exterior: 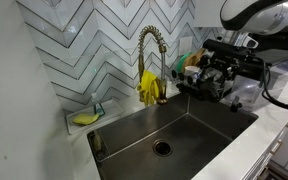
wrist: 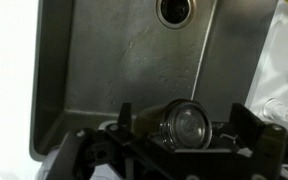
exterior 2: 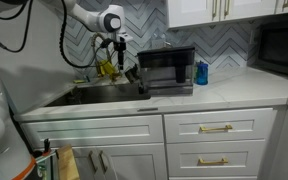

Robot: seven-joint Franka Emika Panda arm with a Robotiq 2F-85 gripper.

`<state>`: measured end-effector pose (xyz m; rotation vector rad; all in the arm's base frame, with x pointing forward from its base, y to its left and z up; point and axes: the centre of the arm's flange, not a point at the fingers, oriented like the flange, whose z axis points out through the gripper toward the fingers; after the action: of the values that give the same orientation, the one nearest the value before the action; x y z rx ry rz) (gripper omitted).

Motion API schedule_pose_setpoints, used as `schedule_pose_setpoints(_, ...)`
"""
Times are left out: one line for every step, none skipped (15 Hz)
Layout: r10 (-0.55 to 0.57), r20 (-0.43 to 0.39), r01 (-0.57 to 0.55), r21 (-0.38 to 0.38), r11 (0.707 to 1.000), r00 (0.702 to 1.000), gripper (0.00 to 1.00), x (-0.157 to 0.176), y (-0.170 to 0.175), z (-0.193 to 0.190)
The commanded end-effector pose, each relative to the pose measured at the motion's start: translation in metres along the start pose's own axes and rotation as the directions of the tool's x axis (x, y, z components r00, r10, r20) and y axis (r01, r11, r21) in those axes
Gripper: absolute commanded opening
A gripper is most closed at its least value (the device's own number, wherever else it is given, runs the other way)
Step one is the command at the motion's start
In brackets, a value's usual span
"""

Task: Move the clear mug on the dishrack backwards

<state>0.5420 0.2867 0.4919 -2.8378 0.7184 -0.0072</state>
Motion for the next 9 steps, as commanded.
schedule_pose_setpoints(0.032,-0.038,-0.034,-0.048,0.998,0.999,1.00,0.015,-0.028,0.016)
schedule_pose_setpoints(0.012,-0.024,-0.013,-0.049,0.999,1.000,1.00,0.016,-0.031,0.016)
schedule_pose_setpoints(0.012,-0.025,-0.012,-0.027,1.000,1.000,1.00,0.010,-0.014,0.013)
schedule_pose_setpoints(0.007,-0.023,-0.008,-0.026,1.000,1.000,1.00,0.011,-0.018,0.016)
schedule_pose_setpoints(0.005,-0.021,-0.006,-0.026,1.000,1.000,1.00,0.012,-0.021,0.018)
schedule_pose_setpoints(0.004,-0.021,-0.004,-0.025,1.000,1.000,1.00,0.013,-0.023,0.019)
schedule_pose_setpoints(0.004,-0.021,-0.004,-0.025,1.000,1.000,1.00,0.014,-0.024,0.019)
schedule_pose_setpoints(0.000,-0.028,-0.001,-0.028,1.000,1.000,1.00,0.019,-0.025,0.022)
schedule_pose_setpoints(-0.004,-0.033,0.002,-0.048,0.999,0.999,1.00,0.023,-0.028,0.027)
